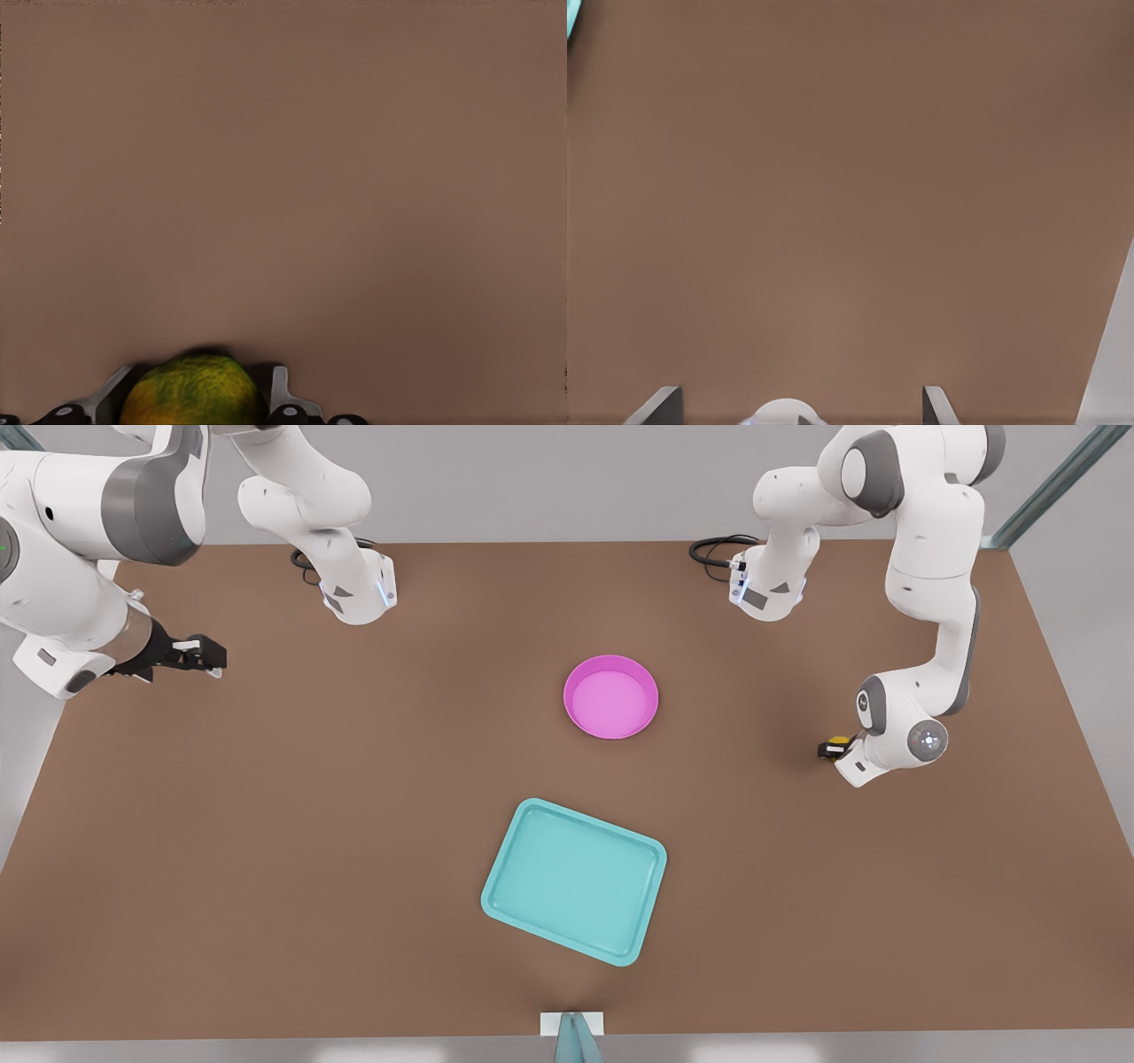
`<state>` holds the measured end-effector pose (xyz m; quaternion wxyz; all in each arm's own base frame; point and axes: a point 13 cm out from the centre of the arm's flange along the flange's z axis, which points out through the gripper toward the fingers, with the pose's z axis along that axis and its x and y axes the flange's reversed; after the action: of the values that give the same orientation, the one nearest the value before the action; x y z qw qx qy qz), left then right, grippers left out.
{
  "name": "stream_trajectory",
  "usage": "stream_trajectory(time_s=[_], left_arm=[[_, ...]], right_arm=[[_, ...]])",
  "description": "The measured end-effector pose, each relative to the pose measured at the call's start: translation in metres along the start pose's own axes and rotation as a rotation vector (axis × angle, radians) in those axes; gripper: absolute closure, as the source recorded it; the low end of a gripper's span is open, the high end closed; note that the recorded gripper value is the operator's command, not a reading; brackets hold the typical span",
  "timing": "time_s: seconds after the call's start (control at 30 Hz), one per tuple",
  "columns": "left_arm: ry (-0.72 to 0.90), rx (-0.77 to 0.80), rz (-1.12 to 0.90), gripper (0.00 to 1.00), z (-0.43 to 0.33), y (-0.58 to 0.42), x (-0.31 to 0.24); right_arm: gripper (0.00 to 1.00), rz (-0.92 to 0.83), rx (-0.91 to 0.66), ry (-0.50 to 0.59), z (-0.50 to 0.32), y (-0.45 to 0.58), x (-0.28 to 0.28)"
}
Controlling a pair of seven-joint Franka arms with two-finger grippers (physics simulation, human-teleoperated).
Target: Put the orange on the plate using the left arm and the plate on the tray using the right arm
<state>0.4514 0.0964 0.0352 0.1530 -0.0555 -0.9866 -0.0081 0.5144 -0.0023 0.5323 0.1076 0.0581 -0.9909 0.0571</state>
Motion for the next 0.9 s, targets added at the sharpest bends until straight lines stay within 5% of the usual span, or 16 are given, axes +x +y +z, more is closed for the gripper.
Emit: stream_trajectory(time_s=[0.23,0.37,0.5,0.63,0.67,0.83,0.9], left_arm=[[-0.030,-0.021,0.079,0.30,-0.045,-0.054,-0.013],[-0.096,-0.058,0.345,0.30,-0.122,-0.265,-0.052],[-0.015,-0.081,0.528,0.30,-0.106,-0.490,0.005],[0.137,-0.134,0.428,0.30,-0.072,-0.505,0.059],[0.168,-0.150,0.398,0.00,-0.065,-0.502,0.068],[0.231,-0.193,0.262,0.00,-0.066,-0.494,0.090],[0.097,-0.120,0.100,0.00,-0.203,-0.442,0.042]], right_arm=[[0.00,0.000,-0.001,0.001,0.001,-0.001,0.000],[0.00,-0.001,-0.001,0.000,0.000,-0.001,0.000],[0.00,-0.003,0.000,-0.004,-0.001,-0.001,0.000],[0.00,-0.005,0.000,-0.003,0.000,0.000,0.000],[0.00,-0.005,-0.001,-0.003,0.000,0.000,-0.001],[0.00,-0.004,-0.001,-0.001,0.001,0.000,-0.001],[0.00,-0.005,-0.003,0.010,0.006,0.001,-0.002]])
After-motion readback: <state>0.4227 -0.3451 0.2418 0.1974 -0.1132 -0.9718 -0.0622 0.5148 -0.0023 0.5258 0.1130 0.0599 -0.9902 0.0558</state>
